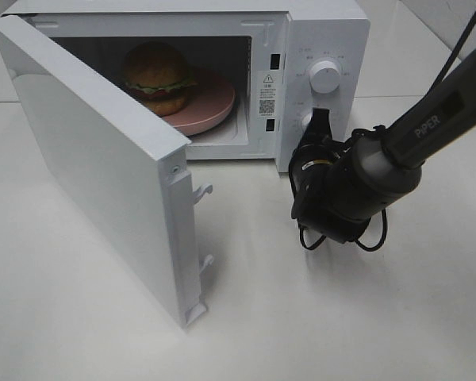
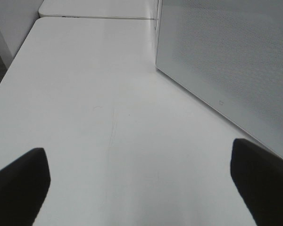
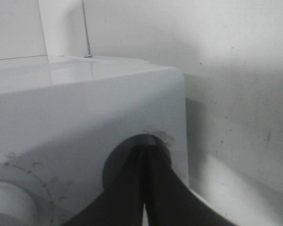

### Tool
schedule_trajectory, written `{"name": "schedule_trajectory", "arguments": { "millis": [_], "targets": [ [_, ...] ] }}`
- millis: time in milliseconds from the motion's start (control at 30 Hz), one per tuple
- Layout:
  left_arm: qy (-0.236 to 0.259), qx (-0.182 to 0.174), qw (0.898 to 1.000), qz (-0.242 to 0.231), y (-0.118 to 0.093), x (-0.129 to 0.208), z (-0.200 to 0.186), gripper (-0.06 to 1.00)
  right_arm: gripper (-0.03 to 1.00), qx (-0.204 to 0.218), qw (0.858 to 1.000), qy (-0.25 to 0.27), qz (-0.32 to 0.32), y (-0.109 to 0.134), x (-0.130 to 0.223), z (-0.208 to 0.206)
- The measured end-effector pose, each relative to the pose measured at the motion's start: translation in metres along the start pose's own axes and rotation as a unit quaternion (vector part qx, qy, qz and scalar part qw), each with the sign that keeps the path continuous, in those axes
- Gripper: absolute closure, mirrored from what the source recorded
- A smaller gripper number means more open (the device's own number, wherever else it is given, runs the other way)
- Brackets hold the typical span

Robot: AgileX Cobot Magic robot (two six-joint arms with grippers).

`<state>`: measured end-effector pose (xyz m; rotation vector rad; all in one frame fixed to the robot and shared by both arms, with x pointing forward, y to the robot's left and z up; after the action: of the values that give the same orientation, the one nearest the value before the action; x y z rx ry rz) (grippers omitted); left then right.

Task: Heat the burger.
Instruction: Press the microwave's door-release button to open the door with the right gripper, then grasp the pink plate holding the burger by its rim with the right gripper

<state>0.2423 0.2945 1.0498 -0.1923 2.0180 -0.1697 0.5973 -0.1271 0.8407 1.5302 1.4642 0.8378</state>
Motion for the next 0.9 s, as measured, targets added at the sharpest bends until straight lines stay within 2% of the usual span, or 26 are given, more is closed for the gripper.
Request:
{"name": "schedule_trajectory", "arguments": {
  "millis": [600, 900],
  "targets": [
    [0.0, 0.0, 1.0, 0.0, 0.0, 0.0, 0.0, -0.01, 0.96, 0.03, 0.997, 0.061, -0.037, 0.011, -0.013, -0.023],
    [0.0, 0.0, 1.0, 0.0, 0.0, 0.0, 0.0, -0.01, 0.96, 0.062, 0.988, 0.1, -0.095, 0.016, -0.022, -0.051]
  ]
}}
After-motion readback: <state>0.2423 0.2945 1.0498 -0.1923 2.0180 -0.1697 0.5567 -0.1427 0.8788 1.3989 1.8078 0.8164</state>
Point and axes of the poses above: a point on each arm's last joint axis where the gripper is mounted, z pointing out along that axis toward the gripper, y along the wrist's bending axis when the last joint is at zero, x = y × z, the point moved 1 cm from there along z, pointing out along that axis toward the gripper, and after that the axes turned 10 degrees about -z, right-handed, at the moved point
